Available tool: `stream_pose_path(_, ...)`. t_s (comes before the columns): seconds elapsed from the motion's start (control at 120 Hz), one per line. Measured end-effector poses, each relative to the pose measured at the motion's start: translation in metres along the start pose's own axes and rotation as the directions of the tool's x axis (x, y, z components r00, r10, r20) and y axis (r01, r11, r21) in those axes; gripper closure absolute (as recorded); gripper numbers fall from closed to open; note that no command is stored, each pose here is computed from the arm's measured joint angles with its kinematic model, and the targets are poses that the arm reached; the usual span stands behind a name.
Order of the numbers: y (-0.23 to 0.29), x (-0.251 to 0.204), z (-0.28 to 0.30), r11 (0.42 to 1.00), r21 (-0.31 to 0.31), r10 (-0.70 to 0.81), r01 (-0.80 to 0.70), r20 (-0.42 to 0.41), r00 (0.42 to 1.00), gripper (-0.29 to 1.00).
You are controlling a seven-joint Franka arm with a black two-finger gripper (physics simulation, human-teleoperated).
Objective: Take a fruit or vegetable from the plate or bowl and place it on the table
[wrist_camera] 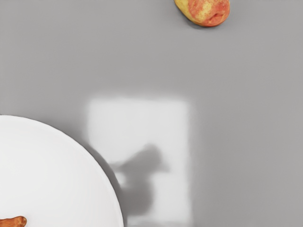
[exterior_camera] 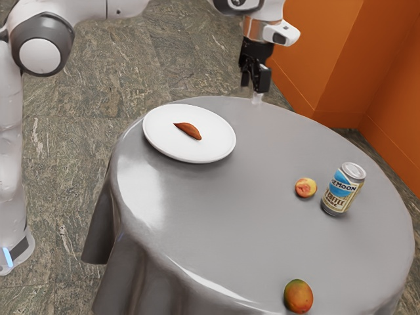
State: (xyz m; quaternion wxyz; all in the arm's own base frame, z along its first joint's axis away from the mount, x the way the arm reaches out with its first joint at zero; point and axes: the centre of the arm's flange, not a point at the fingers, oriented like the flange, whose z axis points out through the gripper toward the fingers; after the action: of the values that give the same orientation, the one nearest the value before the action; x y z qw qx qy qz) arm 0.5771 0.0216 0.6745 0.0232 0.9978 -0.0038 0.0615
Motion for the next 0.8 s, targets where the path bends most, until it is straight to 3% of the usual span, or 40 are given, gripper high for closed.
stream_pose_path(0.267, -0.015, -0.002, -0.005, 0.999, -0.037, 0.028, -0.029, -0.009, 1.0, 0.0)
stream_pose_path(0.417, -0.029, -0.004, -0.007, 0.986, 0.042, 0.163, -0.164, 0.019, 0.986, 0.0)
stream_pose_path(0.533, -0.034, 0.003, 0.011, 0.946, 0.089, 0.304, -0.311, 0.084, 0.949, 0.0)
stream_pose_path(0.65, -0.052, 0.014, 0.039, 0.903, 0.089, 0.407, -0.421, 0.142, 0.902, 0.0)
stream_pose_path(0.8, -0.059, 0.018, 0.046, 0.84, 0.079, 0.521, -0.536, 0.157, 0.839, 0.0)
